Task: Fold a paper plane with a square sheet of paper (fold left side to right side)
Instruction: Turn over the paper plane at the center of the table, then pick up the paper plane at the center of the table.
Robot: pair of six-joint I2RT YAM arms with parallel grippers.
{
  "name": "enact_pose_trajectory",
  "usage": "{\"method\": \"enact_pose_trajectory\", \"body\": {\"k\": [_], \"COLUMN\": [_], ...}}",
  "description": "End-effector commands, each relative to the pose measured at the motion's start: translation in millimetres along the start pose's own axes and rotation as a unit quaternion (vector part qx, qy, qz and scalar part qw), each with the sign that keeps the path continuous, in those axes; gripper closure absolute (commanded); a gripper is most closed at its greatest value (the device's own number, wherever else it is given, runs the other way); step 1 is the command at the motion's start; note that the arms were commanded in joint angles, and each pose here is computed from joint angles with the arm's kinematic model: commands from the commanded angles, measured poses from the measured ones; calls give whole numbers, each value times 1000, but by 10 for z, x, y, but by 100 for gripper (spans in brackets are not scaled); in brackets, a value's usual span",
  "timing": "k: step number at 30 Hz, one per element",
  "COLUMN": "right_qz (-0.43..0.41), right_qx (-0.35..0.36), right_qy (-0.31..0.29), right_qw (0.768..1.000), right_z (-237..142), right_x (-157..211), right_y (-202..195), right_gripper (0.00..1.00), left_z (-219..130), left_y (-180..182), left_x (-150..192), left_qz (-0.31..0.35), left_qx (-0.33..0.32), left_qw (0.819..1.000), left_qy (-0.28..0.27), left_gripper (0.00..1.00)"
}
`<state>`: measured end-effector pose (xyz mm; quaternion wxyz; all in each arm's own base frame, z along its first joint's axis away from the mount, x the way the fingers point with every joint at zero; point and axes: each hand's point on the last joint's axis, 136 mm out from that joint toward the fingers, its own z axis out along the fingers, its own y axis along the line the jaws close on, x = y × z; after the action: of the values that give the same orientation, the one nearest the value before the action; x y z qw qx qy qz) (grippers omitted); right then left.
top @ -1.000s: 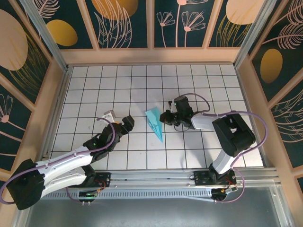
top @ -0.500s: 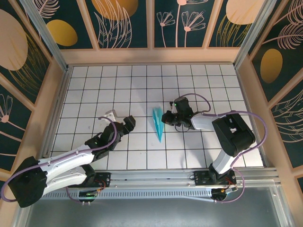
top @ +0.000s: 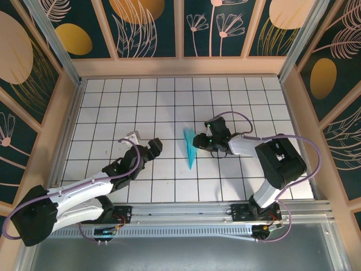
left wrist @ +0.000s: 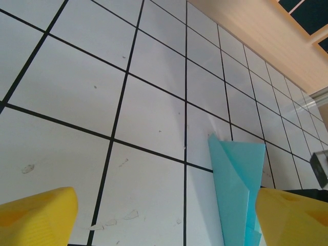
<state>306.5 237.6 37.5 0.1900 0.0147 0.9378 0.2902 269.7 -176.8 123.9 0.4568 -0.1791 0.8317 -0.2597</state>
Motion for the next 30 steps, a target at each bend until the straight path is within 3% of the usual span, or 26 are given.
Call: {"method": "enact_pose_trajectory", "body": {"k": [1, 11, 18, 30], "right_qz": [-22, -38, -23, -19], "right_qx": [28, 73, 76, 75], "right_qy": [-31, 19, 57, 74], "right_qw": [999, 996, 995, 994], "right_z": [-216, -362, -180, -63], "right_x": [-170, 64, 255, 321], "right_y": [120, 420, 433, 447], "right_gripper": [54, 49, 57, 69], "left_z": [-10, -98, -154, -139], "left_y": [-109, -40, 29, 37], "left_x": [-127, -295, -316, -297], "left_qz": [-12, -13, -19, -22], "left_qx": [11, 2, -1, -4], "left_qw": [1000, 999, 999, 999], "left_qy": [-12, -37, -43, -39], "left_gripper": [10, 8, 8, 8]}}
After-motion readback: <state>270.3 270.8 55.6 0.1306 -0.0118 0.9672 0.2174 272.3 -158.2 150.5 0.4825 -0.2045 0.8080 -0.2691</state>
